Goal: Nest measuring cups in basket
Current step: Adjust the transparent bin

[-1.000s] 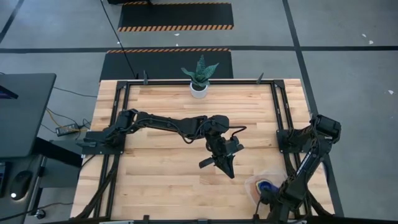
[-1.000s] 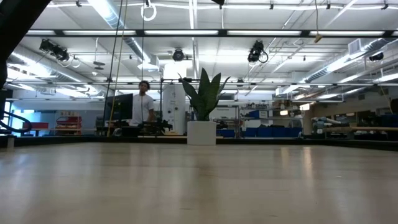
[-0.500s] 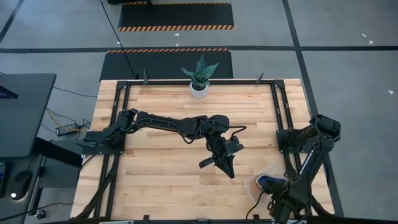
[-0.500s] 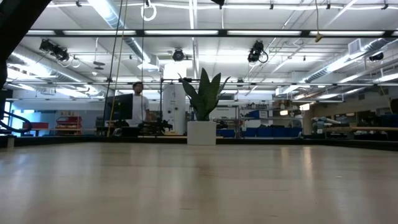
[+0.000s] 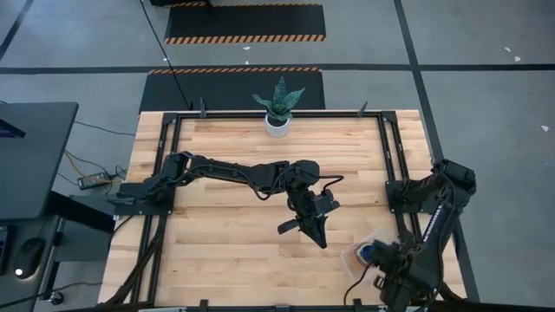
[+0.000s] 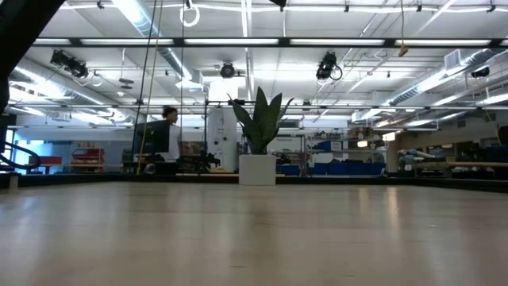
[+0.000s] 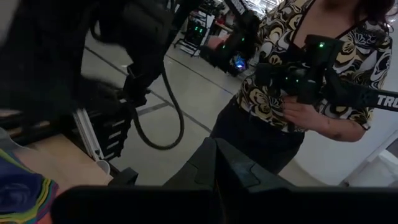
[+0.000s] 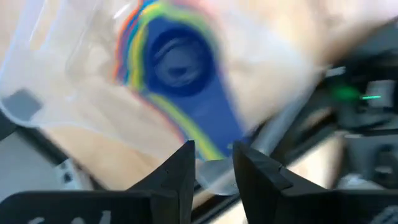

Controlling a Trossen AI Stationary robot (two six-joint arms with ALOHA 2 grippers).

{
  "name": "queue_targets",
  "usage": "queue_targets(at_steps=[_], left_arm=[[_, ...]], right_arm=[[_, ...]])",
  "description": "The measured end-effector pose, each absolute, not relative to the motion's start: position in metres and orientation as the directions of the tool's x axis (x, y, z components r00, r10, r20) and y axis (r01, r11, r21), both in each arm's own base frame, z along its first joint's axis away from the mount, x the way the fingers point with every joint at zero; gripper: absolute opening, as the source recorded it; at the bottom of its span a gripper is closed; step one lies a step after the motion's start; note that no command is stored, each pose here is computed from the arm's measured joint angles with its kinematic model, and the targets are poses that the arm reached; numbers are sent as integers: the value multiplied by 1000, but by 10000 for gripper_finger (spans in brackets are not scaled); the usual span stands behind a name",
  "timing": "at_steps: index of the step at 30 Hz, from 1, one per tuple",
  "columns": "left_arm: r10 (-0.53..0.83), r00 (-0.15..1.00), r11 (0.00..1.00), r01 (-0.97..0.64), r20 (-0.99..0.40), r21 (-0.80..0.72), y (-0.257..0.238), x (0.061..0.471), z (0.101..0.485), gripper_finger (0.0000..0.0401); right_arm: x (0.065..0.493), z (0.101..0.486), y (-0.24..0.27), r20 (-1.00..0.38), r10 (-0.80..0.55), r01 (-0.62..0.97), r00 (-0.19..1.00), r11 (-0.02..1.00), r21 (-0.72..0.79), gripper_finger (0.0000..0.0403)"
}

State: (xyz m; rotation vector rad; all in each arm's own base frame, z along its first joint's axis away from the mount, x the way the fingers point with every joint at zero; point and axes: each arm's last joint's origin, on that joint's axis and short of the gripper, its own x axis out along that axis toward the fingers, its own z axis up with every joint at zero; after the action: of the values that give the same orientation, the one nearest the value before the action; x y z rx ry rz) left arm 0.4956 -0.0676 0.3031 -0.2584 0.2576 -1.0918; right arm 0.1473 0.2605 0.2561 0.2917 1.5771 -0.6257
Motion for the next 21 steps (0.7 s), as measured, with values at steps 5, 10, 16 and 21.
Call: queue_targets(at_steps=[5,10,16,21], left_arm=[[-907,417,415,854,-62,-313,-67,488,318,13],[-917,396,394,884,-43,-251,-62,477,340,13],[-907,410,421,867,-101,-266,-66,474,333,13],[-826,514,564,758,-232,-328,-74,475,314,13]], right_arm=[[145,293,259,-977,-188,536,99,838,-107,114],[140,318,249,-936,-200,547,290,837,-10,114],[132,335,237,-922,-167,537,350,842,52,114],[130,340,220,-881,-200,549,429,832,79,114]])
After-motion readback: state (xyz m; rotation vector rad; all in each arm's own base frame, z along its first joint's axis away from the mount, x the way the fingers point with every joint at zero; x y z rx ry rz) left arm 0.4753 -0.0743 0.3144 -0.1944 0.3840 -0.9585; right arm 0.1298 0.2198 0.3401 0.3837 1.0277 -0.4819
